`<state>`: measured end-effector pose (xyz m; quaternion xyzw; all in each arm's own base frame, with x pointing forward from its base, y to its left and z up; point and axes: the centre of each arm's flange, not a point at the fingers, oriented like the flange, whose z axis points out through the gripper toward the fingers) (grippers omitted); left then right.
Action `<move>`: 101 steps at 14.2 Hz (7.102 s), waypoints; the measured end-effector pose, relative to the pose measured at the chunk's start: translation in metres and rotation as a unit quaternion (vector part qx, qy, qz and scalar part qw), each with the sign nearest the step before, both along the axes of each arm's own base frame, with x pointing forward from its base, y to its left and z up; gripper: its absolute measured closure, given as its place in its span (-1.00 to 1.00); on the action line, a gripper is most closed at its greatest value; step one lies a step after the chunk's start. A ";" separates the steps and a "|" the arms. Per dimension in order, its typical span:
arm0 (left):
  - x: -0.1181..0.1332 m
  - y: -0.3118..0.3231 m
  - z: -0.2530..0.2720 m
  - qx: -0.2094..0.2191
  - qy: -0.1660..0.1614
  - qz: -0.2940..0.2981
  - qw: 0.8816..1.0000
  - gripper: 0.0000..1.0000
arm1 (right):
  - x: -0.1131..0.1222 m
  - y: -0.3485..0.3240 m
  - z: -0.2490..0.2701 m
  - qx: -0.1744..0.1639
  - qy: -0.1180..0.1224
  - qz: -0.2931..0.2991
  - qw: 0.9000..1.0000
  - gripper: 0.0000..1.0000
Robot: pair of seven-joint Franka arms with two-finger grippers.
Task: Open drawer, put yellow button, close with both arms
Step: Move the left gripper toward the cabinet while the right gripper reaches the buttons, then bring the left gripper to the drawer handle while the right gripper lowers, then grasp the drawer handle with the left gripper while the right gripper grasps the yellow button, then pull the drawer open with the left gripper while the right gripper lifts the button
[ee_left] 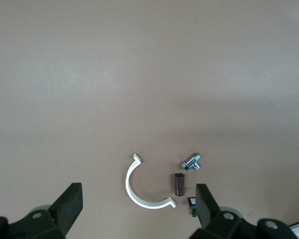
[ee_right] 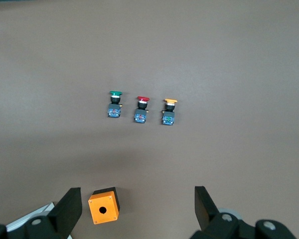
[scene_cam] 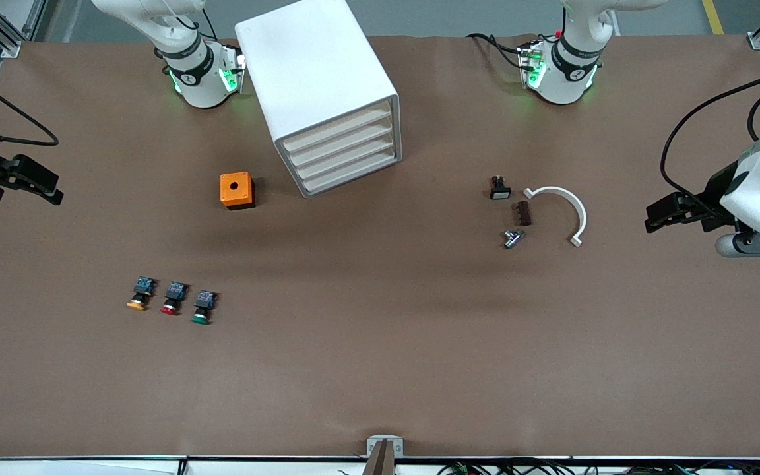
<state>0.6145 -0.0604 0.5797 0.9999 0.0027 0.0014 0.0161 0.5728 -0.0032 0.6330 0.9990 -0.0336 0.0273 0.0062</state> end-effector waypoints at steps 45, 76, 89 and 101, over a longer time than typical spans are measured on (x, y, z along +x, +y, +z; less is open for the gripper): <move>-0.091 -0.314 -0.280 0.199 0.518 0.580 0.596 -1.00 | 0.071 -0.115 -0.414 0.047 0.138 -0.075 0.986 -1.00; -0.157 -0.422 -0.325 0.275 0.574 0.603 0.482 -0.21 | 0.080 -0.051 -0.375 0.055 0.209 -0.148 0.965 0.19; -0.192 -0.454 -0.331 0.300 0.571 0.582 0.495 0.57 | 0.078 0.058 -0.292 0.068 0.201 -0.239 0.947 0.19; -0.184 -0.448 -0.330 0.305 0.569 0.594 0.481 0.66 | 0.056 0.142 -0.243 0.054 0.204 -0.302 0.929 0.19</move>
